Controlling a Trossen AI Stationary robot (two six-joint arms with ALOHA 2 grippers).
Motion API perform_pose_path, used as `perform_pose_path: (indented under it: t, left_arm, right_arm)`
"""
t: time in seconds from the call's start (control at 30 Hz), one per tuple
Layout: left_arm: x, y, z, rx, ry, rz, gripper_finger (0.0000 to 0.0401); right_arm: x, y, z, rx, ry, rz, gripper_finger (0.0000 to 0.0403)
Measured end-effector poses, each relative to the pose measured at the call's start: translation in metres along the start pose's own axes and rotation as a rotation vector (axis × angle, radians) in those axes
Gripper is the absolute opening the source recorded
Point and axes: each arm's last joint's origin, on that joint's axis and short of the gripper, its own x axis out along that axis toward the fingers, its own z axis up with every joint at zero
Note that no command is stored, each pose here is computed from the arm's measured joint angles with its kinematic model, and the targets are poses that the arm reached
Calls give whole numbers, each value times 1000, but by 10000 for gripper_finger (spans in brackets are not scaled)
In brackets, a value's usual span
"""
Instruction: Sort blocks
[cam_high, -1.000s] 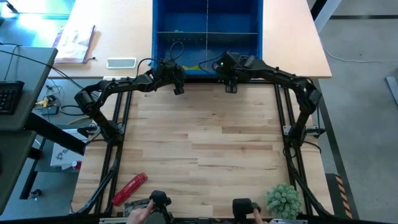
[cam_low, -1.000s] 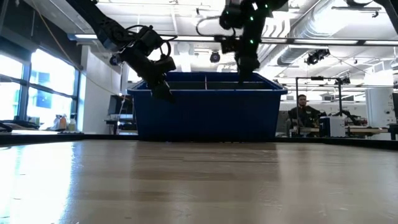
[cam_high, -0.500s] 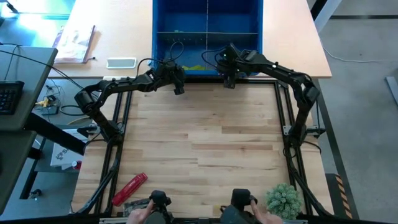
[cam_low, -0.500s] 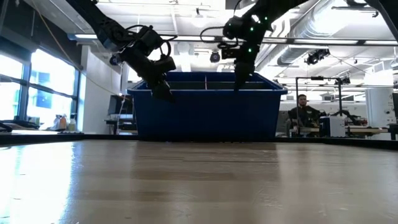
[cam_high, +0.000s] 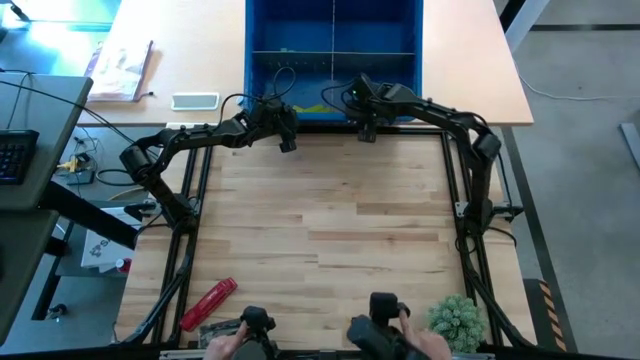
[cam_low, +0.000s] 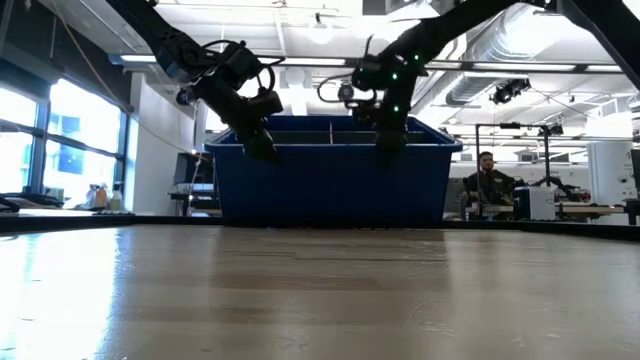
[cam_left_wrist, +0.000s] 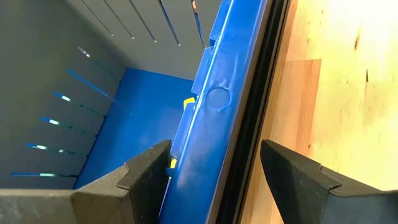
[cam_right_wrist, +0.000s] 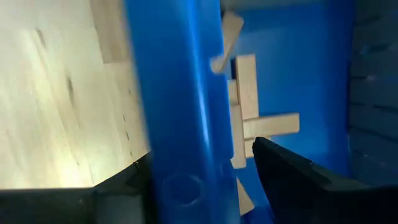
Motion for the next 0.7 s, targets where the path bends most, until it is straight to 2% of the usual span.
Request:
perform_pose_path:
  t: [0.27,0.37,0.5,0.7]
  left_arm:
    - [0,0,0,-8,-3,-3,227]
    - [0,0,0,-9,-17,-20,227]
    - [0,0,1,-10,-21,-17,227]
    - [0,1,2,4,-21,19,227]
  right_arm:
    - [14,1,-1,6,26,14,197]
    - [16,4,0,-24,31,21,184]
    - [23,6,1,-40,46,29,143]
    - [26,6,1,-77,65,6,58]
